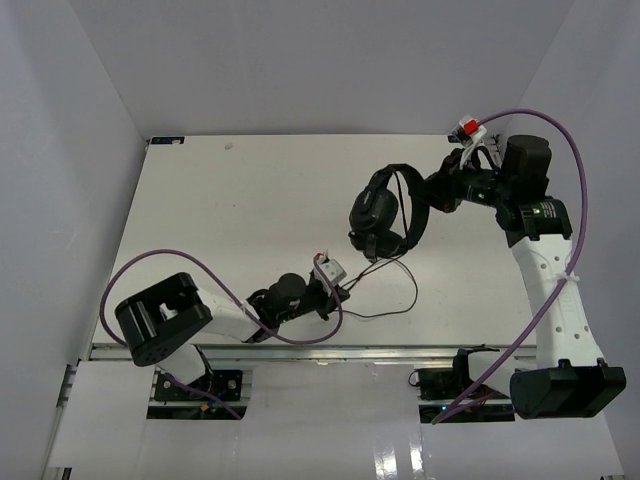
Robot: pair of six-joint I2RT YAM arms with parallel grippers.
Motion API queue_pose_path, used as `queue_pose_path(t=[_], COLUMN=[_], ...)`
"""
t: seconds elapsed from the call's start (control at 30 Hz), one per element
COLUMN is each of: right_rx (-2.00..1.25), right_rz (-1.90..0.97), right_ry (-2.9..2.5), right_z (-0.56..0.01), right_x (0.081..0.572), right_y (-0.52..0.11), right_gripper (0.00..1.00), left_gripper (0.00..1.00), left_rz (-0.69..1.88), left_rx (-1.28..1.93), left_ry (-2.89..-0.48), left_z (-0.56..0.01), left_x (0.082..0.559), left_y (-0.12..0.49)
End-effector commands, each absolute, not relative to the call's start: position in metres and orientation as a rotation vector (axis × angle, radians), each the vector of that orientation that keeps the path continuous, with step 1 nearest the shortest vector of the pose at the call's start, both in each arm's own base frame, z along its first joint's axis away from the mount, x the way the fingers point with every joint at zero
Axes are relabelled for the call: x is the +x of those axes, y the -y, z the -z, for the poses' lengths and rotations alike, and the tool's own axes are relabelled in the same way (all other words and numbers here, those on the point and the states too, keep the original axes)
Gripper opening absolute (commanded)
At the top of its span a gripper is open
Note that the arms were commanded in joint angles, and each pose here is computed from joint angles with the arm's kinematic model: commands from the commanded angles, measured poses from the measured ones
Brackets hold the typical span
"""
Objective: Wrap the headphones
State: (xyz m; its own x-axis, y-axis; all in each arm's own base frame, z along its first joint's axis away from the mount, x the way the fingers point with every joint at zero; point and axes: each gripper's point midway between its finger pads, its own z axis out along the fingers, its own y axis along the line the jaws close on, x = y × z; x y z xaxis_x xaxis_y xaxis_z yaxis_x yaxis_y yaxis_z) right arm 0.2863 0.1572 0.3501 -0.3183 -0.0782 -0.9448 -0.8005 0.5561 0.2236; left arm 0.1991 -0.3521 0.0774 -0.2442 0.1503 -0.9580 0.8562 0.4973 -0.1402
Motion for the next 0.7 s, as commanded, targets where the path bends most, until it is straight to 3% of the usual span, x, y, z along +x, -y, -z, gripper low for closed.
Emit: queue_pose_path(t=[0.0, 0.27, 0.67], right_rx=[-1.096, -1.44, -1.47], right_rz=[-0.893, -0.491, 0.083], right_ry=[-1.499, -1.539, -1.617], right_z=[-0.379, -0.305, -0.242], right_x=[0.23, 0.21, 0.262], right_y=[-0.169, -0.135, -0.121], right_gripper=[0.08, 0.08, 0.08], left_gripper=[0.0, 0.0, 0.01], left_rz=[0.952, 1.228, 1.781], left_rx=[0.896, 0.908, 0.991], left_ry=[-1.658, -1.676, -1.893], left_z=[-0.106, -0.173, -0.246], left_x=[0.214, 0.237, 0.193], left_y=[0.337, 0.32, 0.336])
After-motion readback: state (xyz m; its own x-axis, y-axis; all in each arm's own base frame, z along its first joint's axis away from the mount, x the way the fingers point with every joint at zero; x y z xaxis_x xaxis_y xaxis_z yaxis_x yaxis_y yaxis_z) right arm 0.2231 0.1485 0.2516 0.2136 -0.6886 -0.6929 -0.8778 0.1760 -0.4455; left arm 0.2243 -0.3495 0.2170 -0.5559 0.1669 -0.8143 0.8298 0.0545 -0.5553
